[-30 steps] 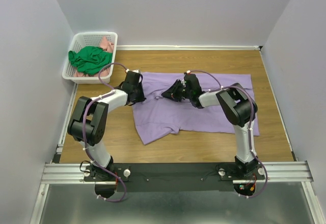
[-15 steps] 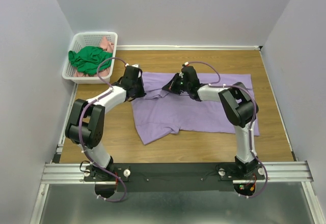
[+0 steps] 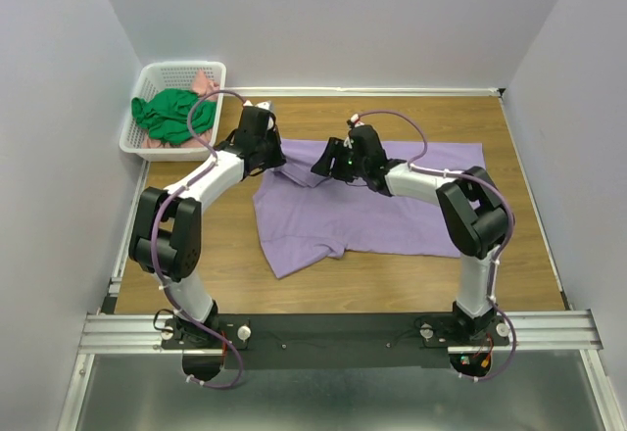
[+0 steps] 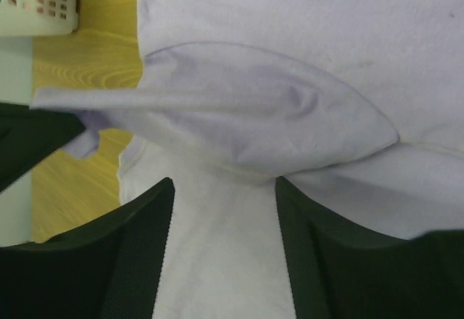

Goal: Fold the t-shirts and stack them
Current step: Fold the tshirt

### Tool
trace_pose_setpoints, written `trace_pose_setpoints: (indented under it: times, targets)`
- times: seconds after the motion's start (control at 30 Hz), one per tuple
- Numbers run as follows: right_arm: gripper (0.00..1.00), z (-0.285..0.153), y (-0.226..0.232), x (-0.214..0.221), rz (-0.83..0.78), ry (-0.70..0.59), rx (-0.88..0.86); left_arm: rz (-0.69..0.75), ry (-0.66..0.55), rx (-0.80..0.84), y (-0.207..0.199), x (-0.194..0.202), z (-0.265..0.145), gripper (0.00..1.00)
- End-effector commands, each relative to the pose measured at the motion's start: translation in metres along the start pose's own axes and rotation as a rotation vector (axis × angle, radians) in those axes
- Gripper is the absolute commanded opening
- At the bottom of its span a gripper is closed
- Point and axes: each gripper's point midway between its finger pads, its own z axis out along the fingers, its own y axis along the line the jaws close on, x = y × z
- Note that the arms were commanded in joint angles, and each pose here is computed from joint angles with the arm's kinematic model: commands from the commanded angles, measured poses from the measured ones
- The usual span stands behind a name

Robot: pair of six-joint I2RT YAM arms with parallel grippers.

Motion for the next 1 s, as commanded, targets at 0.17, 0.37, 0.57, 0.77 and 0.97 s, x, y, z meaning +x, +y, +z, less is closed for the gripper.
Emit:
trace_pose_setpoints:
  times: [0.17, 0.37, 0.57, 0.77, 0.97]
  targets:
    - [0.73, 0.003, 0.003, 0.034, -0.167, 0.035, 0.082, -0.023, 0.034, 0.046, -0.011, -0.006, 0.004, 0.00]
    - [0.67, 0.011, -0.008, 0.027, -0.286, -0.019, 0.193, -0.035, 0.032, 0.041, -0.008, -0.013, 0.019, 0.00]
    - [0.55, 0.019, -0.013, 0.015, -0.339, -0.045, 0.236, -0.056, -0.013, 0.038, -0.008, -0.035, 0.025, 0.00]
    - [0.47, 0.027, -0.010, 0.009, -0.374, -0.043, 0.237, -0.068, -0.030, 0.076, -0.011, -0.048, 0.036, 0.00]
    - [0.64, 0.027, -0.014, 0.007, -0.428, -0.040, 0.253, -0.069, -0.041, 0.104, -0.015, -0.057, 0.049, 0.00]
